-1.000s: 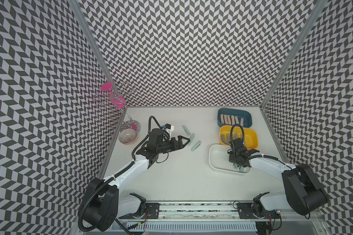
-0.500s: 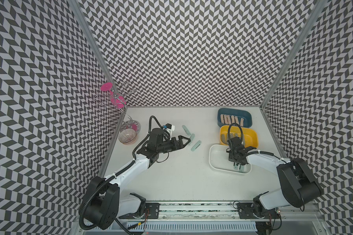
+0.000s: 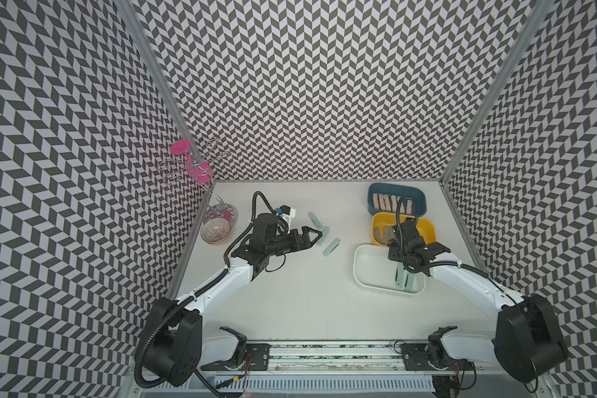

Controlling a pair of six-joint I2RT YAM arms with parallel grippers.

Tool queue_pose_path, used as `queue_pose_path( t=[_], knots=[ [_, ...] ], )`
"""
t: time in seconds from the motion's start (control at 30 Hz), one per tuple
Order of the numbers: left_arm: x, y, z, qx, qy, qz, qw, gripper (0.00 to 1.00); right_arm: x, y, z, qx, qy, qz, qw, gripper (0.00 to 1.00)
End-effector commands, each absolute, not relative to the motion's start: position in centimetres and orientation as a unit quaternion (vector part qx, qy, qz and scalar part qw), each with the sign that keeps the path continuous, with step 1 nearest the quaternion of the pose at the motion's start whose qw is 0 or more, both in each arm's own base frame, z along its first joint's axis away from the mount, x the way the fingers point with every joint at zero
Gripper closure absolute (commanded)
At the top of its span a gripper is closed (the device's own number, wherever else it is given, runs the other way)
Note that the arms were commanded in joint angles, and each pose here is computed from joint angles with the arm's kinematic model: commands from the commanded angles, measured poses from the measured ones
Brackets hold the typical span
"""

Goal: Place the fruit knives into the storage box by color
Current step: Place the fruit knife in the storage box.

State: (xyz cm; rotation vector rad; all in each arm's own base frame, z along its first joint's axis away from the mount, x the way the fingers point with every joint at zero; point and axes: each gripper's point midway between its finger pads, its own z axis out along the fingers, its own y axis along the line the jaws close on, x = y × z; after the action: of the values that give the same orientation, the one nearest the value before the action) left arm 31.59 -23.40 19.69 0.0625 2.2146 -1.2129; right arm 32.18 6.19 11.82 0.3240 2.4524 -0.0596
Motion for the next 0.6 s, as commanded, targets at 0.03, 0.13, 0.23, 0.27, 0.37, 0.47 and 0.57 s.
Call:
queue_pose_path(
  t=[0.03,0.13,0.23,0.27,0.37,0.47,0.57],
  knots=[
    [32.7,-21.9,21.6,0.022,0.832,-0.437,0.342,0.0,33.3,7.5,16.4,0.112,0.923,0.022,0.368,0.41],
    [33.4,-20.3,21.7,0.008,0.833,-0.427,0.352,0.0,34.0,9.0,18.9,0.104,0.913,0.068,0.39,0.4],
    [34.0,-18.4,21.7,-0.009,0.834,-0.414,0.363,0.0,34.8,10.9,21.2,0.093,0.903,0.121,0.403,0.39],
    [34.2,-17.8,21.7,-0.015,0.835,-0.409,0.368,0.0,35.1,11.7,21.8,0.086,0.9,0.139,0.404,0.39],
    [34.8,-15.9,21.8,-0.035,0.836,-0.394,0.38,0.0,35.7,14.5,23.2,0.067,0.894,0.175,0.406,0.39],
    [35.2,-13.7,21.7,-0.062,0.837,-0.378,0.392,0.0,36.2,18.1,23.8,0.043,0.891,0.202,0.404,0.38],
    [35.3,-11.9,21.5,-0.086,0.834,-0.368,0.402,0.0,36.6,22.3,23.4,0.015,0.893,0.221,0.391,0.38]
  ],
)
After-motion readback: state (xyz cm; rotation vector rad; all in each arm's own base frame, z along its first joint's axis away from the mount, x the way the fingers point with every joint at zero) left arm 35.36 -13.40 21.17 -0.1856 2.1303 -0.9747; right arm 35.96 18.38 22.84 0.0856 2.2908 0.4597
